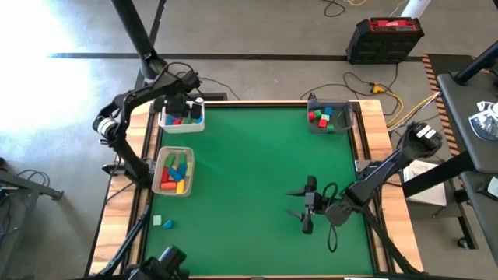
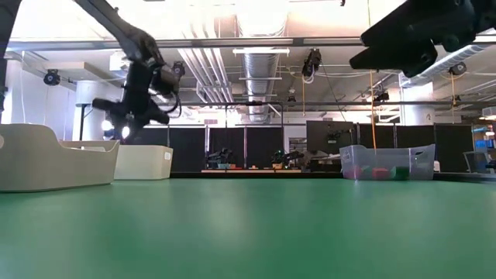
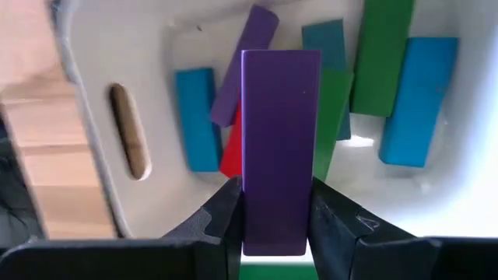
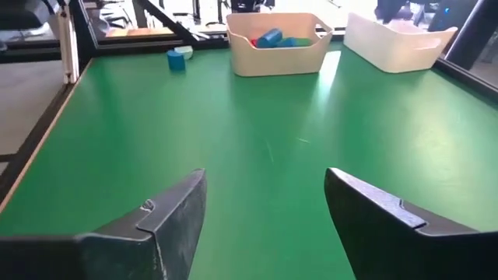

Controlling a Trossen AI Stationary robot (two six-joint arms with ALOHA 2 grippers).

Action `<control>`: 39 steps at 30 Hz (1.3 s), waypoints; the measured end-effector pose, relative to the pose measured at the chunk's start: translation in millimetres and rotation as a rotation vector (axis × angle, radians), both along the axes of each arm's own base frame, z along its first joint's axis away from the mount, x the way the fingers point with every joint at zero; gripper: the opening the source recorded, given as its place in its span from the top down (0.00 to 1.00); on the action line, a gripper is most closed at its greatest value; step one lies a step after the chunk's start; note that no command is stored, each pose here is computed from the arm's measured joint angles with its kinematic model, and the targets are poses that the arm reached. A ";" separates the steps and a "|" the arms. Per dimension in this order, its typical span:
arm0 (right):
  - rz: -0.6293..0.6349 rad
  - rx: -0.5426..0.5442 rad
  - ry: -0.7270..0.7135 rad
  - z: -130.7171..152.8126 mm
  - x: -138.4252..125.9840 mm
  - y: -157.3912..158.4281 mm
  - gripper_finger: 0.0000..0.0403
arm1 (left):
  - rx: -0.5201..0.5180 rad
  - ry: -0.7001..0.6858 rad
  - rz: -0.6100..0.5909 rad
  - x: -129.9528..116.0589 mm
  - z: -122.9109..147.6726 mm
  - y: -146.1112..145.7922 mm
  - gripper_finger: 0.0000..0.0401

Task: Sort blocks by size
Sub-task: Put the violet rectangular block into the white bin, then put the blue half circle block into the black bin

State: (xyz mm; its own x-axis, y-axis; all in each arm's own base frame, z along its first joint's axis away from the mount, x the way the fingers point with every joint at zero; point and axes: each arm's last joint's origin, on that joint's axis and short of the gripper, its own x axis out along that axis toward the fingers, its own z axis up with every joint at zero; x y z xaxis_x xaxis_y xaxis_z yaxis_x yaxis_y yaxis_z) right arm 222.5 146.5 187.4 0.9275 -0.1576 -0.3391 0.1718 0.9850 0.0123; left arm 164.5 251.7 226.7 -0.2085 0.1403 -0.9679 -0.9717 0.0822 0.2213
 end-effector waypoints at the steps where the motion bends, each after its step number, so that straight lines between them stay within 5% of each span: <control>1: -0.003 0.001 -0.001 1.0 0.0 -1.2 0.38 | -0.013 -0.013 0.009 -1.3 -5.3 1.9 0.78; 9: -0.004 -0.022 0.001 5.4 -1.0 -5.4 0.41 | -0.137 0.011 0.017 0.0 -46.6 21.0 0.78; 19: -0.052 -0.040 -0.010 6.0 -0.9 -7.8 0.39 | -0.248 0.031 -0.036 8.9 -57.5 46.9 0.78; 29: -0.060 -0.038 -0.009 5.7 -0.6 -8.7 0.29 | -0.187 0.036 -0.062 10.2 -41.8 42.9 0.41; 35: -0.057 -0.051 -0.001 5.1 -0.9 -9.0 0.25 | -0.097 -0.006 -0.123 18.3 -2.1 20.9 0.39; 39: -0.056 -0.059 0.004 4.6 -1.1 -9.1 0.24 | 0.016 -0.071 -0.254 32.6 39.2 -18.3 0.42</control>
State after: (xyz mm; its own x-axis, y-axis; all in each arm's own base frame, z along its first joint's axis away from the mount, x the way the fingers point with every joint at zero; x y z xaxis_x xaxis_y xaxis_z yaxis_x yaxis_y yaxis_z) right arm 221.4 137.3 192.0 0.9152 -0.2292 -0.3316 0.2267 0.9728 -0.0467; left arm 197.1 233.4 265.9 -0.0961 0.1952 -0.9760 -0.9337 0.3220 0.1564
